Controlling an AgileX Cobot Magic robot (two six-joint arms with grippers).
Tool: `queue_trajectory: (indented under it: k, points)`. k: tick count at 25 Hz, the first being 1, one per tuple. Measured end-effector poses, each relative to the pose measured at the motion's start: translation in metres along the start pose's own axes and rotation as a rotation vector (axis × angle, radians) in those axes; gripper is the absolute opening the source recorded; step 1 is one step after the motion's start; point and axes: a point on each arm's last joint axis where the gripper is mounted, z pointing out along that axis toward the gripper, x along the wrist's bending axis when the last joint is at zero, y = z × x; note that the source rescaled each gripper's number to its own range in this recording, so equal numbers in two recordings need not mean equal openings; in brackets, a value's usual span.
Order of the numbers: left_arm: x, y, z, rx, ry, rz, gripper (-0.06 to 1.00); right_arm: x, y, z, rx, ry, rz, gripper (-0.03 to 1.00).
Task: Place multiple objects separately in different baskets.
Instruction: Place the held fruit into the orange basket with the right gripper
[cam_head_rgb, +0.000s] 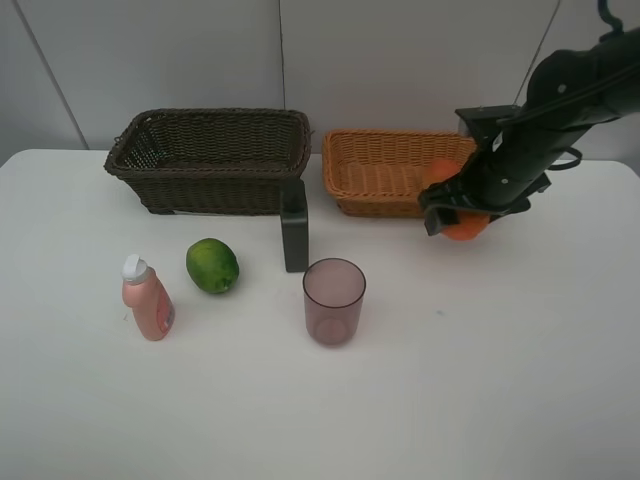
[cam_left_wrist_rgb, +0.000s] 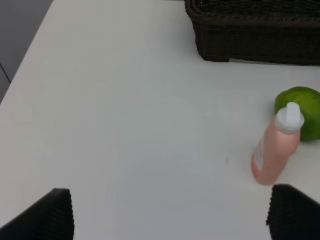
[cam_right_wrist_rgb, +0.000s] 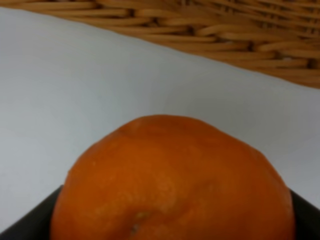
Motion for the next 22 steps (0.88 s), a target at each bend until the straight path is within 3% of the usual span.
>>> queue_trajectory:
  k: [11,22]
  points:
    - [0.000,0.000,0.000,0.000,0.000,0.000,1.00,-0.005,0.064,-0.037,-0.175,-0.047,-0.043,0.64]
    - [0.000,0.000,0.000,0.000,0.000,0.000,1.00,-0.010,0.118,-0.018,-0.247,-0.143,-0.136,0.64]
